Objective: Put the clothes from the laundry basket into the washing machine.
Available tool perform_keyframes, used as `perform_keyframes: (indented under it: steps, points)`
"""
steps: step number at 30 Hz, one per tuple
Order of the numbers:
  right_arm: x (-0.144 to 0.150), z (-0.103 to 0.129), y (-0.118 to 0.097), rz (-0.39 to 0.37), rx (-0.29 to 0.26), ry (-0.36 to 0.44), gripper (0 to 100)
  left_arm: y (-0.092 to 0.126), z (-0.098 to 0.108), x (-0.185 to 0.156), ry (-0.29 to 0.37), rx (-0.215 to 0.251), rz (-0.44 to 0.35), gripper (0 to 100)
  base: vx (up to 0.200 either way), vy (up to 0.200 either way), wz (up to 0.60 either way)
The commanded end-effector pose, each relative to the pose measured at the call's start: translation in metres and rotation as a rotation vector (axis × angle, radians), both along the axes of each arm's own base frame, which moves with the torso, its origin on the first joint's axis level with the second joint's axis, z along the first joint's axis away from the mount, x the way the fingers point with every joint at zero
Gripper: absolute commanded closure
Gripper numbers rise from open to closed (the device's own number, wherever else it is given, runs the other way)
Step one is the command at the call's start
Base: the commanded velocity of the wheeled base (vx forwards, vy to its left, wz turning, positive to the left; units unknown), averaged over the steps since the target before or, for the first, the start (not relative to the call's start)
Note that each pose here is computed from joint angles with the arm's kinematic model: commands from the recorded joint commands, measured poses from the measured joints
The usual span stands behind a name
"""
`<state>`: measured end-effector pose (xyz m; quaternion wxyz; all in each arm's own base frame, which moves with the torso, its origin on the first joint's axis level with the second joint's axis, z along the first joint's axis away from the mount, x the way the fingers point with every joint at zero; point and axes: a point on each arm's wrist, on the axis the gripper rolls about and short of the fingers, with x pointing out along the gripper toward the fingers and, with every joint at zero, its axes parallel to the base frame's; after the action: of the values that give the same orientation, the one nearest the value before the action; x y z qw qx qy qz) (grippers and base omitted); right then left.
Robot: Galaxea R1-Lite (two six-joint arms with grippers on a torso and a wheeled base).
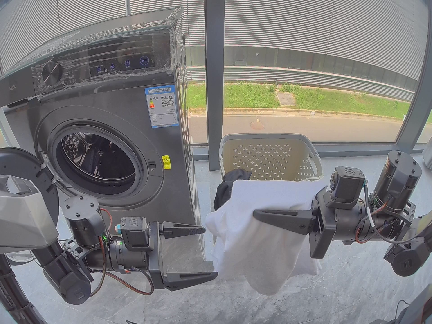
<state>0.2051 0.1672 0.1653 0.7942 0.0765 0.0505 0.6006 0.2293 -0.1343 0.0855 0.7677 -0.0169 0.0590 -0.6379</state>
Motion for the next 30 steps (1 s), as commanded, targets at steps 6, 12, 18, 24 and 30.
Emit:
perform_keyframes:
  steps: [6,12,18,24,30]
  points:
    - [-0.007,0.013,0.01,0.046,0.034,-0.031,100,-0.015,-0.002,-0.002,-0.004,-0.003,-0.05,0,0.0,0.0,0.0]
    - [-0.016,0.014,0.02,0.098,0.041,-0.023,100,-0.023,-0.006,0.024,-0.036,-0.01,0.051,0,0.0,0.0,0.0]
    - [-0.019,0.014,0.023,0.115,0.041,-0.02,100,-0.031,-0.004,0.036,-0.073,-0.03,0.057,0,0.0,0.0,0.0]
    - [-0.017,0.015,0.025,0.117,0.043,-0.023,100,-0.052,-0.008,0.022,-0.055,-0.028,-0.033,0,0.0,0.0,0.0]
    - [-0.012,0.021,0.033,0.126,0.066,-0.027,100,-0.091,-0.014,0.0,-0.042,-0.029,-0.165,0,0.0,0.0,0.0]
